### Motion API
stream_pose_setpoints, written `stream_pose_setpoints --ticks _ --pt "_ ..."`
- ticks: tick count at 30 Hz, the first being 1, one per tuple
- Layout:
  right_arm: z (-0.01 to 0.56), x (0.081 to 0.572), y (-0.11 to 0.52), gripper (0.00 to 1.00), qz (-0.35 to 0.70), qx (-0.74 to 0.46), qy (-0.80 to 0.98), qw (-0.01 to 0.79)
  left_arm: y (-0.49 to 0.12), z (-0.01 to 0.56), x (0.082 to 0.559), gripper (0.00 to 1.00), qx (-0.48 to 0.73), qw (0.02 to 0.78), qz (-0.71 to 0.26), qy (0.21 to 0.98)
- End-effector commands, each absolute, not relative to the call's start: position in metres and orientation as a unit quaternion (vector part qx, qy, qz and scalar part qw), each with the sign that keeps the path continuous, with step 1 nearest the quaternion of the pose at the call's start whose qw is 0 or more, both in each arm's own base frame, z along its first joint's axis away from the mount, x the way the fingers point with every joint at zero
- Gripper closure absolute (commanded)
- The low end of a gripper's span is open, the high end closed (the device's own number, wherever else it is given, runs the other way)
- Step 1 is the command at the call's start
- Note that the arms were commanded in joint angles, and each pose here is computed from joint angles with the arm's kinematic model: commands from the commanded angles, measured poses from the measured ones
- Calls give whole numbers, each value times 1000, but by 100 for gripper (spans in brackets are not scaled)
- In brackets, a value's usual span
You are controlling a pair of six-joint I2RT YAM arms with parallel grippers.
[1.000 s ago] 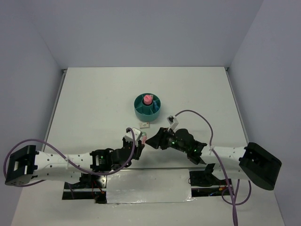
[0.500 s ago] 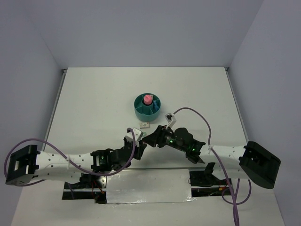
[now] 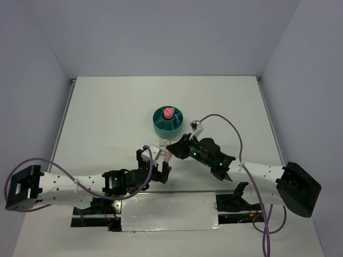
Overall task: Sort the stationery into containers
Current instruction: Place the pen in the storage box.
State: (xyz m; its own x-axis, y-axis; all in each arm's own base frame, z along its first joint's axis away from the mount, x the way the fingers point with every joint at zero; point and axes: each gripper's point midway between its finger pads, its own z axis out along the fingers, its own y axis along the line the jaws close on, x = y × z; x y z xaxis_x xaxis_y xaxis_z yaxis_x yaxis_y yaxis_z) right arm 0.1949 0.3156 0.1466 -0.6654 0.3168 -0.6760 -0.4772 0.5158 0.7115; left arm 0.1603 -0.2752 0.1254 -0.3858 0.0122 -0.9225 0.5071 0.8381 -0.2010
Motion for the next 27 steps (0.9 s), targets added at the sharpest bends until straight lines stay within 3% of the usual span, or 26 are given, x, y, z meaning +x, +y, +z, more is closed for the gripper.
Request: stream_pose_setpoints --ticks 1,6,12,27 --pt "193 254 273 100 379 -50 745 547 -266 147 173 1 96 543 -209 808" --pt "229 310 217 100 260 -15 723 639 -219 122 182 1 9 520 -108 847" --pt "253 361 197 100 159 8 708 689 -212 116 187 1 -22 507 -108 855" --pt "228 410 239 100 165 -16 720 673 -215 116 208 1 -28 502 -135 854"
